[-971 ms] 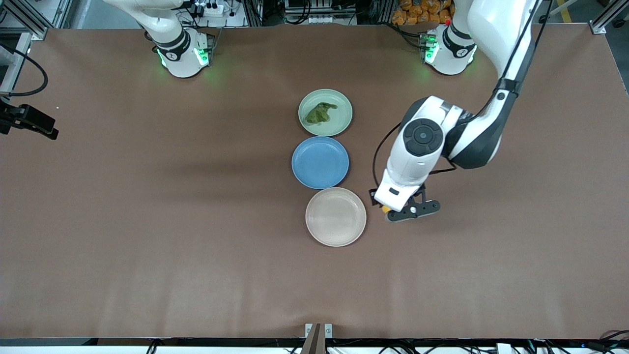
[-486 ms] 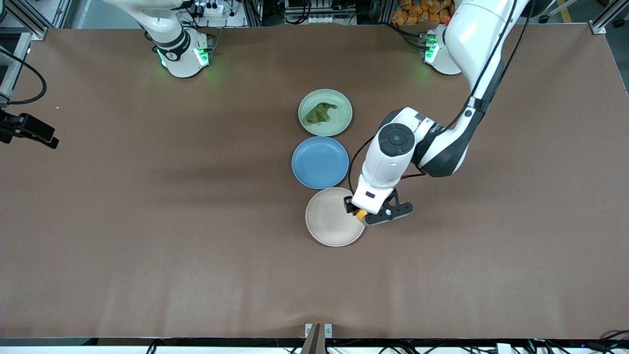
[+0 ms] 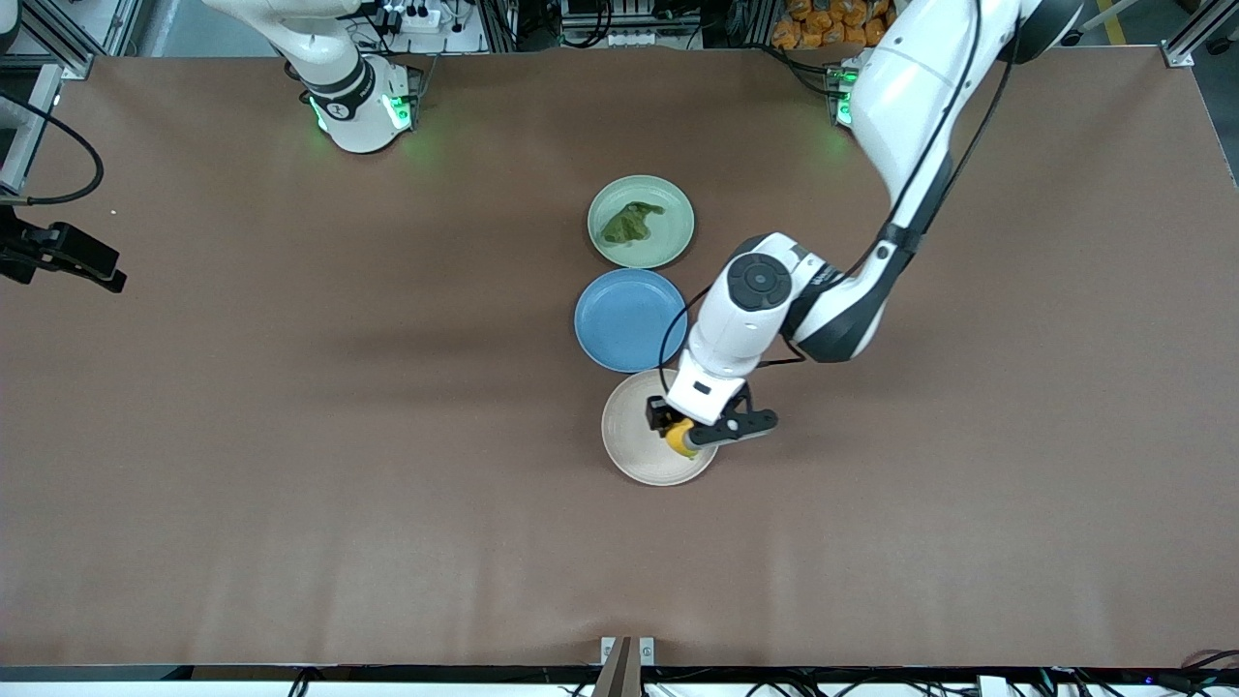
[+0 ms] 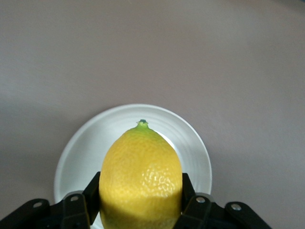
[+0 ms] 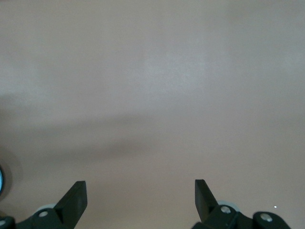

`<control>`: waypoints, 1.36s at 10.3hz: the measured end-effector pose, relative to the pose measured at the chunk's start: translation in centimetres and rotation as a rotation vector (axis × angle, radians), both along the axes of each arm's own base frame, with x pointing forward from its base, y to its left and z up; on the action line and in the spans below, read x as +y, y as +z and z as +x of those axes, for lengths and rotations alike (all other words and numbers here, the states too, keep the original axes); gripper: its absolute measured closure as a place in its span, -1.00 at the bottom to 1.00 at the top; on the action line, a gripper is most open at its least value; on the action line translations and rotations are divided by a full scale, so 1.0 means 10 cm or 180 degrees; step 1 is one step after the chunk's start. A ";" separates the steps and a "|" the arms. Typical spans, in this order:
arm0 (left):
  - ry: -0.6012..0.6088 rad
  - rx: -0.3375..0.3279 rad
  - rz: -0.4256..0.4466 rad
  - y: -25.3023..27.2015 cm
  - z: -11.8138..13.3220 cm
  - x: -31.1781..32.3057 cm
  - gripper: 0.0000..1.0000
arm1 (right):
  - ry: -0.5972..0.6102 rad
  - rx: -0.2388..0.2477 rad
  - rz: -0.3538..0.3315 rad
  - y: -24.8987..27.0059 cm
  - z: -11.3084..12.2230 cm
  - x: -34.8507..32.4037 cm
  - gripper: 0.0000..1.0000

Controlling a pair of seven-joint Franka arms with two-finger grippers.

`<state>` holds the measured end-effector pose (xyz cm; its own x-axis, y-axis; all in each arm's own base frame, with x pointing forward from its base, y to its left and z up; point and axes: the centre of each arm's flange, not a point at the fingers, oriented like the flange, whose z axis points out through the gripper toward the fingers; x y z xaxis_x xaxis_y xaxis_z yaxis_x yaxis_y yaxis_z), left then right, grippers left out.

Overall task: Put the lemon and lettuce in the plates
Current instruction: 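Carry the lemon with the left gripper over the cream plate, then lower the lemon onto the cream plate and open the left gripper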

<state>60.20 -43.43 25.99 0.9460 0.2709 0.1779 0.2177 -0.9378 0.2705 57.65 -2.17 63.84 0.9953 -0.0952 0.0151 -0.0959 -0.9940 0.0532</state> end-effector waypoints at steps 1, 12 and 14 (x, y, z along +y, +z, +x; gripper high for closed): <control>-0.0029 -0.0018 -0.0053 -0.16 -0.04 -0.07 -0.32 | 0.0004 -0.0002 0.0000 0.00 0.00 0.01 -1.00; -0.0039 0.0094 -0.0052 -0.81 -0.12 -0.07 -0.55 | 0.0172 0.0009 0.0110 0.00 -0.01 0.34 -1.00; -0.0062 0.0105 0.0042 -0.98 -0.14 -0.02 -1.00 | 0.0189 0.0010 0.0169 0.00 -0.01 0.38 -1.00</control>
<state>58.80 -43.58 16.23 0.9565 0.2501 0.1500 0.2078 -0.9454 0.2511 57.56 1.67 63.87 0.9993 -0.0367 0.0084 -0.0367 -0.9993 0.0006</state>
